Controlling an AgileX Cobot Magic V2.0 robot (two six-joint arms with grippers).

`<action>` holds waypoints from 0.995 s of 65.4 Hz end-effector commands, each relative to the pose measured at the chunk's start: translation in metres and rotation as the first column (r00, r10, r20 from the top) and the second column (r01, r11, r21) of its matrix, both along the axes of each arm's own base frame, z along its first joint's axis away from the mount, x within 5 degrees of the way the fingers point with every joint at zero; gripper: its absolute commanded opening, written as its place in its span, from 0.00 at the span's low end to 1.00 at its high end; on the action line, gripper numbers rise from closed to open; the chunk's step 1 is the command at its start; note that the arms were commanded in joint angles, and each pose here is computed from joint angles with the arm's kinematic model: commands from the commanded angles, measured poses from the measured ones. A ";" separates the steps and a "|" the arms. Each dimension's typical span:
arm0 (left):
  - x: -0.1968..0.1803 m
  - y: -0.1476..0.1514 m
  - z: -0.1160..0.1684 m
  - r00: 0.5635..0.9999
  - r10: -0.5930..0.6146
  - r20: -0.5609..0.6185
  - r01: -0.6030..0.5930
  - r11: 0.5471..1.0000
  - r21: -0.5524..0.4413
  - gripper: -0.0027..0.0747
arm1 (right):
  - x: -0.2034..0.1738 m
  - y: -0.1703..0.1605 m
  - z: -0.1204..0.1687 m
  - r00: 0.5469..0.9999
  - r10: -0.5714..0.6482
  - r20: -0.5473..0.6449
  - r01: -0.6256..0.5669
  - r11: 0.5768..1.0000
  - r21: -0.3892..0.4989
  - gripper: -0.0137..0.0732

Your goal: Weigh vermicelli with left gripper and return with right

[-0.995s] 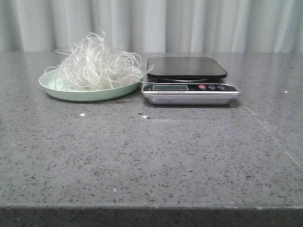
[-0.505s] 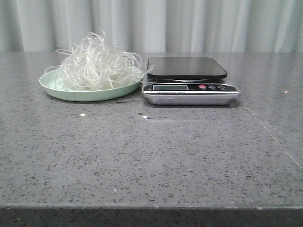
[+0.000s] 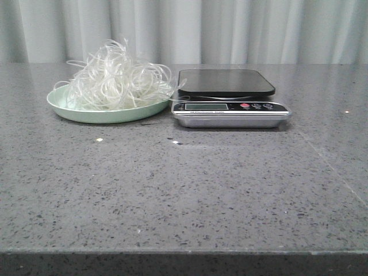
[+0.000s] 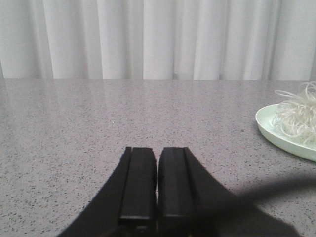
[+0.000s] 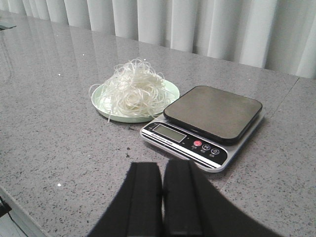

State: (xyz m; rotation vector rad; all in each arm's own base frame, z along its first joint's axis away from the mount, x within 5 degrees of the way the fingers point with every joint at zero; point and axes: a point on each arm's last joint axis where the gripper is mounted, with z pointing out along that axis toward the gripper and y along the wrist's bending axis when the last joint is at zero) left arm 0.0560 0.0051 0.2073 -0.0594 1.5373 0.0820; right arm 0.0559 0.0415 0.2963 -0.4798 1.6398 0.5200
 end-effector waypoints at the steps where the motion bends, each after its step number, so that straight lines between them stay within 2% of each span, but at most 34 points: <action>1: -0.002 -0.001 0.006 0.995 -0.010 0.097 0.009 1.000 0.010 0.21 | 0.001 -0.001 0.016 0.996 -0.016 0.092 0.012 0.999 0.042 0.37; 13: -0.002 -0.005 0.006 0.991 -0.095 0.097 0.094 0.995 0.014 0.21 | 0.001 -0.001 0.016 0.996 -0.016 0.092 0.012 0.999 0.042 0.37; 20: -0.002 -0.011 0.006 0.977 -0.190 0.097 0.190 0.982 0.014 0.21 | 0.001 -0.001 0.016 0.996 -0.016 0.092 0.012 0.999 0.042 0.37; 30: -0.003 -0.014 0.006 0.962 -0.256 0.097 0.256 0.967 0.014 0.21 | 0.001 -0.001 0.016 0.996 -0.016 0.092 0.012 0.999 0.042 0.37; 65: -0.003 -0.015 0.006 0.959 -0.268 0.097 0.267 0.963 0.014 0.21 | 0.002 -0.002 0.015 0.995 -0.042 0.090 0.039 0.998 0.039 0.37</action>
